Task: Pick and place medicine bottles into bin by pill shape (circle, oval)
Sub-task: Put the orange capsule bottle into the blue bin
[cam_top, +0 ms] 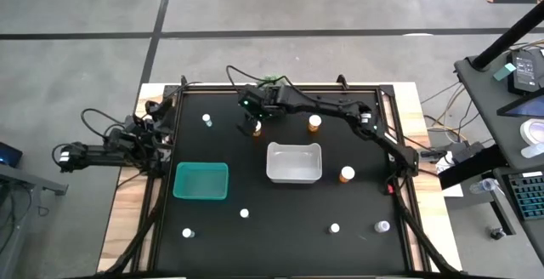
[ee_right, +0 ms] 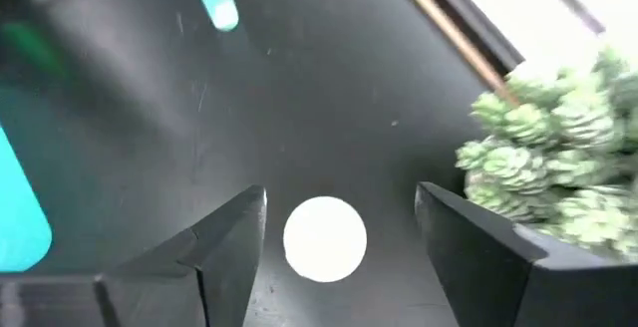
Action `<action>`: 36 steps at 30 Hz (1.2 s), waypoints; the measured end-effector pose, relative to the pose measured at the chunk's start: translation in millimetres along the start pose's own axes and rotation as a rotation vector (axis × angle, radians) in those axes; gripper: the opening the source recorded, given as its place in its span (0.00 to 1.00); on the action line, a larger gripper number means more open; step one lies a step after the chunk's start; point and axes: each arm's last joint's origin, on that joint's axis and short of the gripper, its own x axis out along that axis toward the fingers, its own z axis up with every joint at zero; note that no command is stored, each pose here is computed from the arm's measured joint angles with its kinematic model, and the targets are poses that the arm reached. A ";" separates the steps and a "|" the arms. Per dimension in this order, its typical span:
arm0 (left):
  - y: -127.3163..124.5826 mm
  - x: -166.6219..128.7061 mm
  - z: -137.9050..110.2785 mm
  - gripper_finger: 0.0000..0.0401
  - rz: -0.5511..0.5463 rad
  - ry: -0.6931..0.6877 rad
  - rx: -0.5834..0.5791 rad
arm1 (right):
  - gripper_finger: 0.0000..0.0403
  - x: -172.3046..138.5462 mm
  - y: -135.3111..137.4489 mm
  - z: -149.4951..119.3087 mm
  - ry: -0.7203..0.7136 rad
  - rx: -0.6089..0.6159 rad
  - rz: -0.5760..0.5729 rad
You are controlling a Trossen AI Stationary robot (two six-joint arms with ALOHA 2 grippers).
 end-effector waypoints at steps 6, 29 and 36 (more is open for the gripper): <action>0.5 -1.7 -4.0 0.41 -0.002 0.015 0.002 | 0.74 8.9 -12.2 0.6 0.030 0.071 0.031; 0.5 -1.7 -4.0 0.41 -0.002 0.015 0.003 | 0.80 43.9 -4.9 -17.5 0.116 0.166 -0.023; 0.5 -1.8 -4.1 0.41 -0.002 0.015 0.003 | 0.80 46.3 8.2 -25.5 0.116 0.138 -0.048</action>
